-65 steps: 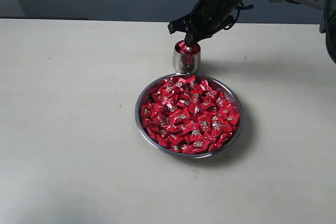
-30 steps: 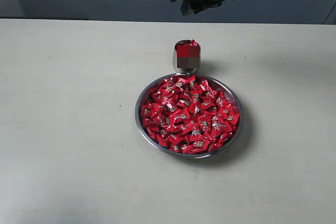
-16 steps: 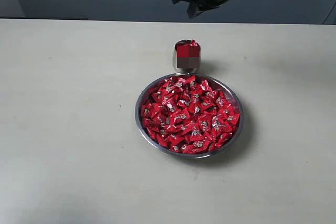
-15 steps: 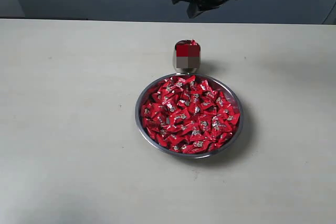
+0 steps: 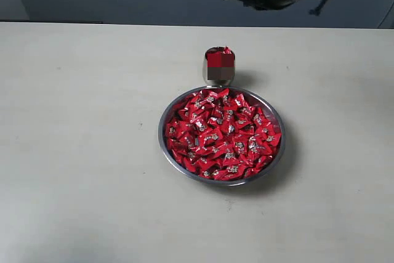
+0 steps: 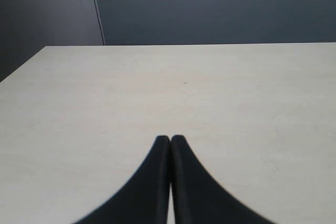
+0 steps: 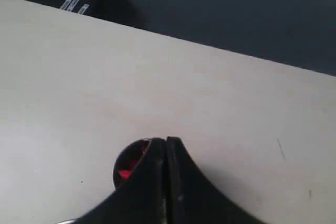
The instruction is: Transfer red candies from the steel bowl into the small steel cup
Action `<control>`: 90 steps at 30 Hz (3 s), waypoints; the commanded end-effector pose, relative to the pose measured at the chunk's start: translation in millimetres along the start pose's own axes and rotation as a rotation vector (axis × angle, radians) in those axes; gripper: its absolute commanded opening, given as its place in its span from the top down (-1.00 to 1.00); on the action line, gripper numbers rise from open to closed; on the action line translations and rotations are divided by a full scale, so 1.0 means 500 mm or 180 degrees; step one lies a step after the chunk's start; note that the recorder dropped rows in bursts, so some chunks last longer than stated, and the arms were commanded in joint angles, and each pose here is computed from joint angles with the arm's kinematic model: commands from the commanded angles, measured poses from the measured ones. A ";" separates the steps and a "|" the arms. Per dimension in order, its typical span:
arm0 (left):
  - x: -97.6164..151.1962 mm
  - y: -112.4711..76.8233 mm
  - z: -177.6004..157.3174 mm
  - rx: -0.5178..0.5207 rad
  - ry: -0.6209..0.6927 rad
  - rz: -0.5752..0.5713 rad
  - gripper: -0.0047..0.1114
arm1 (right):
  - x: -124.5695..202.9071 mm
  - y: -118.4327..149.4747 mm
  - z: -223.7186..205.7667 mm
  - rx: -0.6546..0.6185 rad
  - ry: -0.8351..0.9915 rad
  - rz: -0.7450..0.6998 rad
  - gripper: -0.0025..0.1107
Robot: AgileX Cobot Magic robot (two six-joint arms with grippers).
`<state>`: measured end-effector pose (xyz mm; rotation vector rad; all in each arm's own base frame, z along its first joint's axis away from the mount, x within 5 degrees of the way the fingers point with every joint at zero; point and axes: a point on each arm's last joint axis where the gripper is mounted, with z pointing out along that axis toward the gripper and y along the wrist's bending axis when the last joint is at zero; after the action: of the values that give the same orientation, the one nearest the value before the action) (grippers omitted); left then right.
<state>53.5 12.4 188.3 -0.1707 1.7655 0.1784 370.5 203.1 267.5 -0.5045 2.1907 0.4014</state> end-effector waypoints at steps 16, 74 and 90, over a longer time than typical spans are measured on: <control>0.002 0.000 0.000 -0.0004 -0.0008 -0.0005 0.91 | 0.178 -0.010 -0.288 0.0276 -0.0935 0.0060 0.97; 0.002 0.000 0.000 -0.0004 -0.0008 -0.0005 0.91 | 0.524 -0.072 -0.515 0.1717 -0.1090 -0.0100 0.97; 0.002 0.000 0.000 -0.0004 -0.0008 -0.0005 0.91 | 0.564 -0.075 -0.500 0.1774 -0.1258 0.0158 0.97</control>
<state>53.5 12.4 188.3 -0.1707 1.7655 0.1784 64.1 -1.2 198.9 -0.0829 1.8361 -0.0885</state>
